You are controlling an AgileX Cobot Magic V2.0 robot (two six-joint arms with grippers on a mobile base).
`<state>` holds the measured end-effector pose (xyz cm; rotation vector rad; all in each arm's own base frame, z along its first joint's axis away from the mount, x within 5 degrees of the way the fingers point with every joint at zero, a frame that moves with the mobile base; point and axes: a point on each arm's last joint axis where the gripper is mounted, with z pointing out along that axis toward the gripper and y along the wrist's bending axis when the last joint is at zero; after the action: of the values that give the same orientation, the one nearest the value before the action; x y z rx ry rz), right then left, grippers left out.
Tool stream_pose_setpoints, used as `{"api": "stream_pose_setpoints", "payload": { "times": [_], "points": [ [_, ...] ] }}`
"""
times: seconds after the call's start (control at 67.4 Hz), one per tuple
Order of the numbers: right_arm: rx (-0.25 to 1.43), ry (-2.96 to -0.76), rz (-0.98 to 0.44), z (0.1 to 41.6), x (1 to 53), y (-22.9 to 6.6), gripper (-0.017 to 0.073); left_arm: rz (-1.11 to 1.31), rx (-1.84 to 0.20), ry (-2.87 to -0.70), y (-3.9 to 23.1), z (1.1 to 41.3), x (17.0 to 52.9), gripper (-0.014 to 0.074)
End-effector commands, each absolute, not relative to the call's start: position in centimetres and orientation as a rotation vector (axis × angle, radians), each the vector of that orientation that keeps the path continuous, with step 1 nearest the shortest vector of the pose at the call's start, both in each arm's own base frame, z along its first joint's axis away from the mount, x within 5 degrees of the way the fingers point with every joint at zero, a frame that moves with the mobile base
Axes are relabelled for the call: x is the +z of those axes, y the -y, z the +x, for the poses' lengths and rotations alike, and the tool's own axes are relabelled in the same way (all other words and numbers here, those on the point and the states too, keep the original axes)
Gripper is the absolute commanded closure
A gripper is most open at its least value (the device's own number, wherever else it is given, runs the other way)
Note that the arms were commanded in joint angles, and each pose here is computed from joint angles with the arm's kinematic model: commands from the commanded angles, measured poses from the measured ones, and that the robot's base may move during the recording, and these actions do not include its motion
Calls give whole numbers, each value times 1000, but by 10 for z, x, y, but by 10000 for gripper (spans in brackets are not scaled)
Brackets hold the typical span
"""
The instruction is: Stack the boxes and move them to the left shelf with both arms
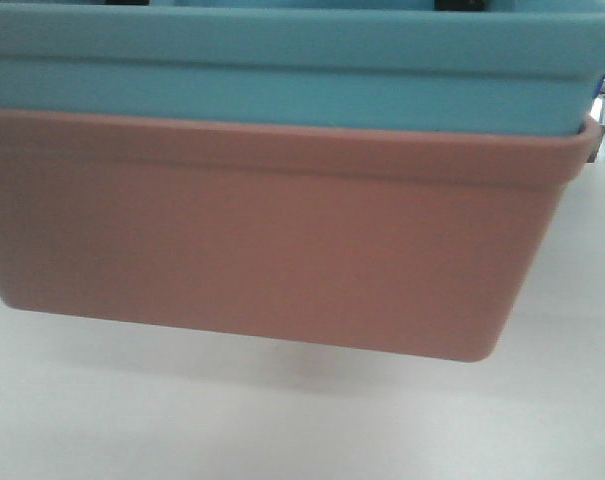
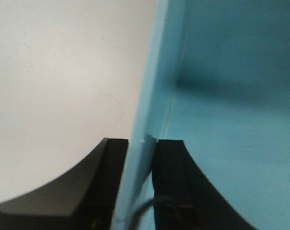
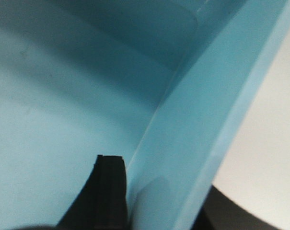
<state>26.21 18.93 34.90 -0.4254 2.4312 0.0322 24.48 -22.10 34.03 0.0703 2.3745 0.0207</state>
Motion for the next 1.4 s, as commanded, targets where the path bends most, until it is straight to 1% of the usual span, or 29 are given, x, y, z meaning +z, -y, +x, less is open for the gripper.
{"api": "stream_pose_setpoints", "payload": {
  "times": [0.0, 1.38],
  "points": [
    [375, -2171, -455, 252, 391, -216, 503, 190, -332, -2154, 246, 241, 377, 602],
    [373, -2171, -456, 253, 390, -216, 503, 191, -330, -2156, 246, 241, 376, 602]
  ]
}}
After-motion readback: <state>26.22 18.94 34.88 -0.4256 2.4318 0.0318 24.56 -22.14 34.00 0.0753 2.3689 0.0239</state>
